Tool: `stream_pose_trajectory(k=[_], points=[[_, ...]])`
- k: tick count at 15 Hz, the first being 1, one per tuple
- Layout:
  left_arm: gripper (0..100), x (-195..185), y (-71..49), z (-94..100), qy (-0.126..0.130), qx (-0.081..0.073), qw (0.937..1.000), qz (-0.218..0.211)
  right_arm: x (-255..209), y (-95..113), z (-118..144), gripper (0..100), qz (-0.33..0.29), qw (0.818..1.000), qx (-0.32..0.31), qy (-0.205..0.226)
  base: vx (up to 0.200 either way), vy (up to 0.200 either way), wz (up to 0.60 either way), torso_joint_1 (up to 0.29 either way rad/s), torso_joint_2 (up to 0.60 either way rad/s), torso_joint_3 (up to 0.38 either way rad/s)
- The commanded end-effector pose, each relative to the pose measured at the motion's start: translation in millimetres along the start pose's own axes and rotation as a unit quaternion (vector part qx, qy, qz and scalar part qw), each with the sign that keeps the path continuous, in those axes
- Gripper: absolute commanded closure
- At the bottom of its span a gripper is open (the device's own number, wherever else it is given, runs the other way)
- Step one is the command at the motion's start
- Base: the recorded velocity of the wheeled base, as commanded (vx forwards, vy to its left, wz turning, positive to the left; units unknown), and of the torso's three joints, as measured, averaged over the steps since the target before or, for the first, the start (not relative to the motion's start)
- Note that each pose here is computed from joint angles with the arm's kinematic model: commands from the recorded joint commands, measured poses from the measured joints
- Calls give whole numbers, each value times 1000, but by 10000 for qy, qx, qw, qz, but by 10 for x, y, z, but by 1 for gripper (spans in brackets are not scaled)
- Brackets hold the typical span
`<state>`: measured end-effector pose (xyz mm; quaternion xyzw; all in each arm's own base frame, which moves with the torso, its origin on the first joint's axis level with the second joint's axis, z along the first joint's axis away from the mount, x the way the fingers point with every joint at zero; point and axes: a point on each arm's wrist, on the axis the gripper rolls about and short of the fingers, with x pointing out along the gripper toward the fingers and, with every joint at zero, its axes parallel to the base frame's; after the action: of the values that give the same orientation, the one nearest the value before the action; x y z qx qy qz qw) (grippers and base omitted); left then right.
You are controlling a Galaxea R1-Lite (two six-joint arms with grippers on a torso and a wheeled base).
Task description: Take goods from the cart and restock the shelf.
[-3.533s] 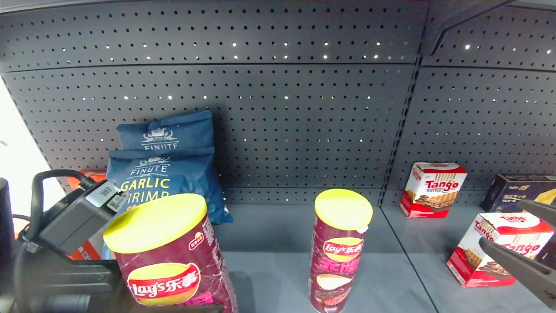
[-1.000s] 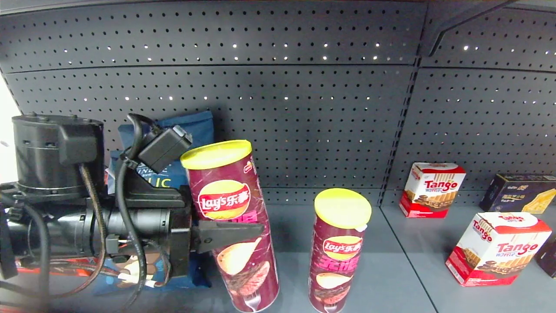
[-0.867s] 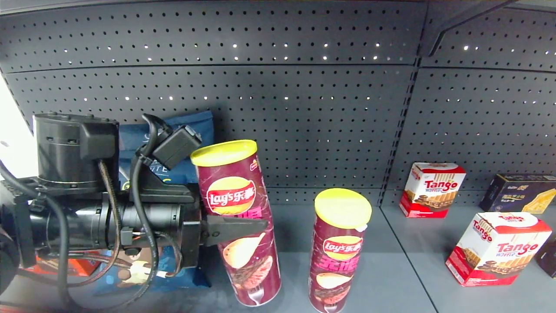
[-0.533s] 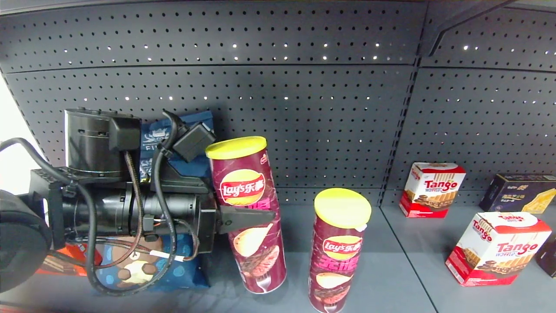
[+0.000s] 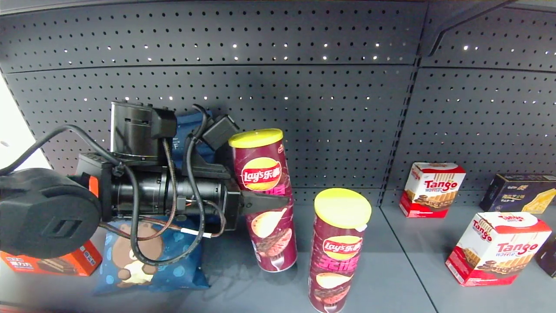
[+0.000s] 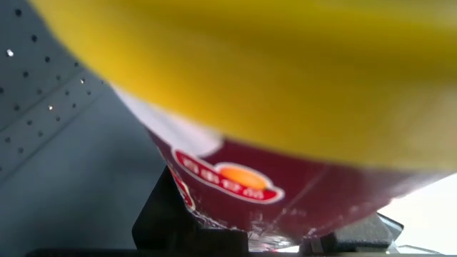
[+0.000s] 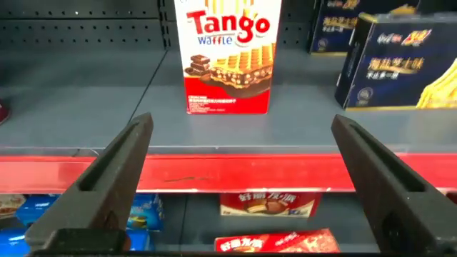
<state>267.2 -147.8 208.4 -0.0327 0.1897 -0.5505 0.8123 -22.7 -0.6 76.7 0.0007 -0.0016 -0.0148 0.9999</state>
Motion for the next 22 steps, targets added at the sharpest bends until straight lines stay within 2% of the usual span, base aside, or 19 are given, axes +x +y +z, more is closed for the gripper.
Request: stream_pose_trajectory(k=[1,4,6,7,12,14,16,18,20,22], points=[[100,74,67,-12,48,-50,10000,1,3,0,-6,0,-13,10000,8,24,0,0,0,0,0,0],[100,101,99,-42,97,-83,9999,8,3,0,-6,0,-6,10000,8,24,0,0,0,0,0,0],[100,105,116,-43,98,-39,9999,22,3,0,-6,0,-6,10000,8,24,0,0,0,0,0,0],[100,116,159,-46,111,22,9999,57,3,0,-6,0,-13,10000,8,24,0,0,0,0,0,0],[100,167,468,76,-48,44,9995,305,3,0,-6,0,-6,10000,8,24,0,0,0,0,0,0],[100,156,483,70,-41,20,9997,249,3,0,-6,0,-13,10000,8,24,0,0,0,0,0,0],[100,166,464,89,-64,54,9999,67,3,0,-6,0,-13,10000,8,24,0,0,0,0,0,0],[100,178,498,94,-86,72,9999,81,3,0,-6,0,-13,10000,8,24,0,0,0,0,0,0],[100,177,501,112,-182,208,9995,146,3,0,-6,0,-6,10000,8,24,0,0,0,0,0,0],[100,175,516,173,-245,257,9992,161,3,0,-6,0,-13,10000,8,24,0,0,0,0,0,0]])
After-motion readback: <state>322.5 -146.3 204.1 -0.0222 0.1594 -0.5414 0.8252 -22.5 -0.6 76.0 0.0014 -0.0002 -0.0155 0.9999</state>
